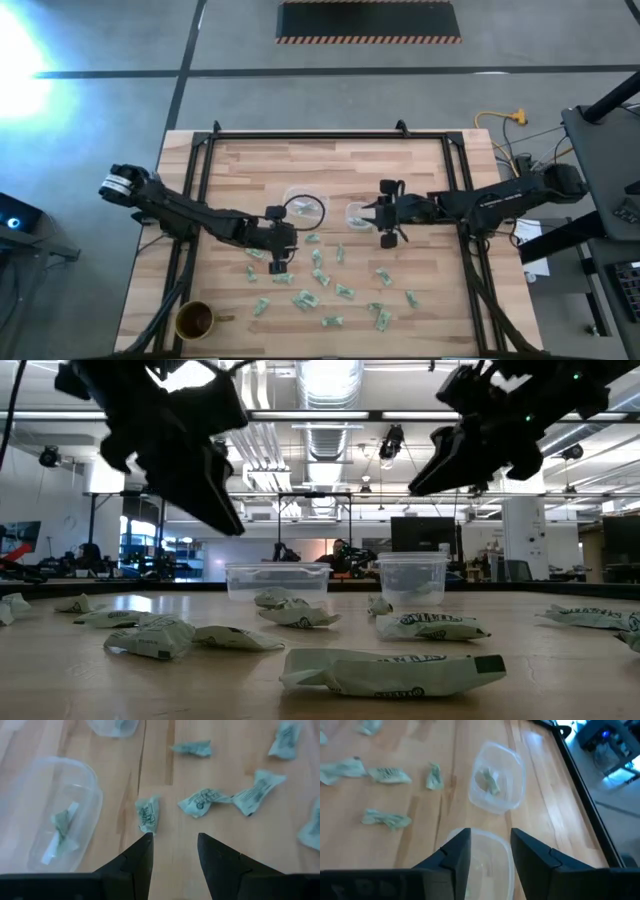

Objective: Pick and place items into bin
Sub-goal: Put the green stevia packet into the left transparent bin

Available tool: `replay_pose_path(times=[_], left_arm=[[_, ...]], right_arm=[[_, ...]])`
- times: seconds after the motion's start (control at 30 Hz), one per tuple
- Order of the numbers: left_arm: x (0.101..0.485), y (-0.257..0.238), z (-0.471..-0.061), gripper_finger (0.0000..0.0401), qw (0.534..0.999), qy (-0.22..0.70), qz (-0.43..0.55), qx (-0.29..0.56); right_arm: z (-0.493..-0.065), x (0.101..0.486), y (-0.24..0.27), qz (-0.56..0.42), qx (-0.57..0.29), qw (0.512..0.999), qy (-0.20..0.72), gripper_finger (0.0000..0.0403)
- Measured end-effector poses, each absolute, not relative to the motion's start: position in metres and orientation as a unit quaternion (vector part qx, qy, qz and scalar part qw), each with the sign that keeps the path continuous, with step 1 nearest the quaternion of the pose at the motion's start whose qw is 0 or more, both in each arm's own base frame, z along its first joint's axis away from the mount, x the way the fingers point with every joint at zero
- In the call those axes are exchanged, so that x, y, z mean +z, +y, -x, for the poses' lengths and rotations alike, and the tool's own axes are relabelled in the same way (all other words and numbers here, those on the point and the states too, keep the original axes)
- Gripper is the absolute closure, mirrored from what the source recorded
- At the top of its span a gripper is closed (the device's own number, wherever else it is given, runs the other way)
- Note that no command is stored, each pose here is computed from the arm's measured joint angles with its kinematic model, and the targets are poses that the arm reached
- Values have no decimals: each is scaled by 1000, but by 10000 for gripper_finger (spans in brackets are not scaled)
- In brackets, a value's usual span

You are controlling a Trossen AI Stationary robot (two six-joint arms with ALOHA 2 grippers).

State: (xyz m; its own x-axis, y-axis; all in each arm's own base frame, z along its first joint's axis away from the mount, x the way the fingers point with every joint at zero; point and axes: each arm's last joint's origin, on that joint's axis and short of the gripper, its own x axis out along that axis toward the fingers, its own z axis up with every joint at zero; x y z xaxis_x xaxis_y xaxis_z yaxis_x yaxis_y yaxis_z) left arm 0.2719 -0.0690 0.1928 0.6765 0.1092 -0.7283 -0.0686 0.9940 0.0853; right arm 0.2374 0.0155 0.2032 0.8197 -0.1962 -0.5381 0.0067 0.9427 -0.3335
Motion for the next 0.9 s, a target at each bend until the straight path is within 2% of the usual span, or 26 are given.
replay_pose_path(times=[0.5, 0.9], left_arm=[[147, -68, -293, 263, 906, 405, -32, 122], [144, -60, -300, 263, 909, 392, -10, 139]], right_arm=[[-213, 225, 32, 162, -20, 957, 241, 297], [-210, 225, 34, 158, -15, 957, 242, 298]])
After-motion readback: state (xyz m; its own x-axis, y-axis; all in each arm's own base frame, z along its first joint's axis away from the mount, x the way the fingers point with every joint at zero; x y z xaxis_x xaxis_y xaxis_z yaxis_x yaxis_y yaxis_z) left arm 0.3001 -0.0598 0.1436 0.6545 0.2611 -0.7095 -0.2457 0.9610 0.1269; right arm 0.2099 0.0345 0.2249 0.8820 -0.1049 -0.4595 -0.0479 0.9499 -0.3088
